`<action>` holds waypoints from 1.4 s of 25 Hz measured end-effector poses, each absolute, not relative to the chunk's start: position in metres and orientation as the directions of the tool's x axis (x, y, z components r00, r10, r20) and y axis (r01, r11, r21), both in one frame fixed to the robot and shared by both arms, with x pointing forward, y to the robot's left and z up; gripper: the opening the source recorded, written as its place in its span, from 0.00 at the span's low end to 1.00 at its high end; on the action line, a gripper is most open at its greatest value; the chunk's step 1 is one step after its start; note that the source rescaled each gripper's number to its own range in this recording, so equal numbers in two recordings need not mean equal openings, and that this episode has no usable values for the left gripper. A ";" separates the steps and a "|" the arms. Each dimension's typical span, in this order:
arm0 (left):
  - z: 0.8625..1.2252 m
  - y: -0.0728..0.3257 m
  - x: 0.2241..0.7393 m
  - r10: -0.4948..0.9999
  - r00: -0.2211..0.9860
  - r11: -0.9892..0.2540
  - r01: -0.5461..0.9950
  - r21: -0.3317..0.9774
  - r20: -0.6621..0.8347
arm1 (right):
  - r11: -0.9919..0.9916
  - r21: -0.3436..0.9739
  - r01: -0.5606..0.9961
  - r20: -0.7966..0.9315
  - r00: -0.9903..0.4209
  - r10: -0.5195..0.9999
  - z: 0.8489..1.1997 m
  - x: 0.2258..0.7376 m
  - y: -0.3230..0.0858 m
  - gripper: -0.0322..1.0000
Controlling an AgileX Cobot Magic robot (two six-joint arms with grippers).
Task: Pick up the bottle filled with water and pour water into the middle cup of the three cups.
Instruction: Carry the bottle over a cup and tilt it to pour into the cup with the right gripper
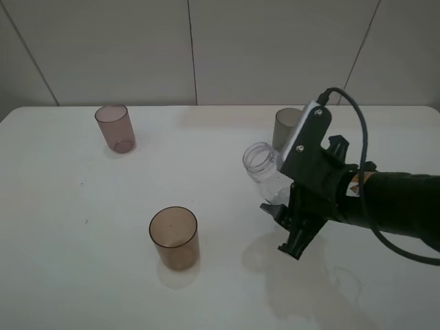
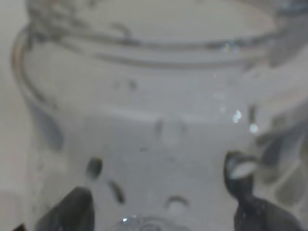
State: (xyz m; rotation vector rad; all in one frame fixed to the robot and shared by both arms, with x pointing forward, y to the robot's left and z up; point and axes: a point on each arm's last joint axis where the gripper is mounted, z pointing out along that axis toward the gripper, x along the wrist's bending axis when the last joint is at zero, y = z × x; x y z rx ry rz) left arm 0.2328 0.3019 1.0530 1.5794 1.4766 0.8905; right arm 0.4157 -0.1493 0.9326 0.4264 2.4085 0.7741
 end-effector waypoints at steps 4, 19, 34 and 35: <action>1.053 0.302 0.233 0.997 0.079 -0.019 0.449 0.894 -0.019 | 0.818 0.575 0.005 -0.471 -0.815 0.336 0.945 0.423 -0.137 0.03; 1.053 0.302 0.233 0.997 0.079 -0.019 0.449 0.894 -0.019 | 0.828 0.350 -0.438 -0.708 -0.702 -0.072 0.953 0.445 -0.107 0.03; 1.053 0.302 0.233 0.997 0.079 -0.019 0.449 0.894 -0.019 | 0.804 0.265 -0.533 -0.841 -0.535 -0.078 0.924 0.469 -0.091 0.03; 1.053 0.302 0.233 0.997 0.079 -0.019 0.449 0.894 -0.019 | 0.803 0.263 -0.534 -0.842 -0.533 -0.079 0.922 0.470 -0.090 0.03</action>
